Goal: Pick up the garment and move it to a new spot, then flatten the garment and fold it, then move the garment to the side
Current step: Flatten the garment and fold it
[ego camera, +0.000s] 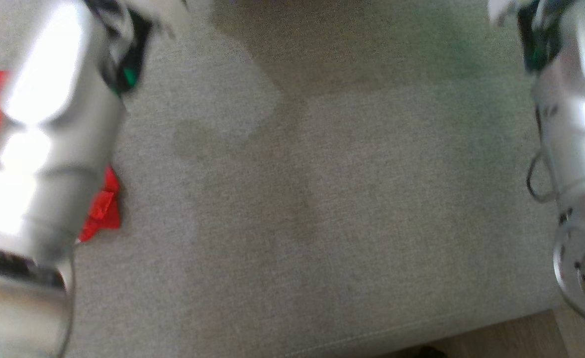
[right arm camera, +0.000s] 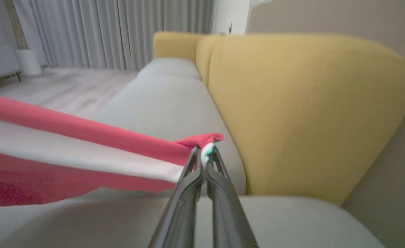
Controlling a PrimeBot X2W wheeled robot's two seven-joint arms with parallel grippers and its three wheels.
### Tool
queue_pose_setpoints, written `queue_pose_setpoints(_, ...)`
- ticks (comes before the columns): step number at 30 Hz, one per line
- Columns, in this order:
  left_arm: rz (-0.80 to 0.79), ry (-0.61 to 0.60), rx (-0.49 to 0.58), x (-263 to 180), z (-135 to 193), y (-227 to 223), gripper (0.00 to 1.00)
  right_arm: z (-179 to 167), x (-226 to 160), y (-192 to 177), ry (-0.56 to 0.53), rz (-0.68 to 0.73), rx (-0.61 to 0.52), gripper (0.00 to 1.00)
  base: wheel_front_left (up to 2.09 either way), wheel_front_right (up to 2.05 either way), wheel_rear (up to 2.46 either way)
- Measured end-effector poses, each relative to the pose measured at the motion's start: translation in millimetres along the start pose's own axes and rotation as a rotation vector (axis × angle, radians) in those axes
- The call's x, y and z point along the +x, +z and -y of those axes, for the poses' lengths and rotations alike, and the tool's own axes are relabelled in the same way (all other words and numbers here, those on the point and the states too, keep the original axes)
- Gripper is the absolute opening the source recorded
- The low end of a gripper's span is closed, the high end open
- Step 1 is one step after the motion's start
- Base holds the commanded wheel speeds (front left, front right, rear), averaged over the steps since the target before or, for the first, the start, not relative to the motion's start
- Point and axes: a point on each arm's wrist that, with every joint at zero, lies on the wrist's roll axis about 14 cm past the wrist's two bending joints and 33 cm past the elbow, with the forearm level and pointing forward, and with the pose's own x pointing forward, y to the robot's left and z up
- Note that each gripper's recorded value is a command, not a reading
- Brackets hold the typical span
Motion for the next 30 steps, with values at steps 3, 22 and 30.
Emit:
queue_pose_setpoints(3,-0.107,-0.032,-0.050,-26.2,18.9,-50.5,0.00,11.4,-21.9,-49.2,-0.011,-0.149,-0.013,0.00,0.00,0.00,0.00)
queue_pose_setpoints(22,-0.294,-0.181,-0.140,-166.9,141.9,-134.2,0.00,63.7,-165.1,-149.4,-0.093,-0.598,0.045,0.00,0.00,0.00,0.00)
queue_pose_setpoints(30,-0.282,-0.239,-0.172,-196.7,197.5,-130.3,0.00,98.0,-208.7,-145.2,-0.143,-0.571,0.112,0.00,0.00,0.00,0.00)
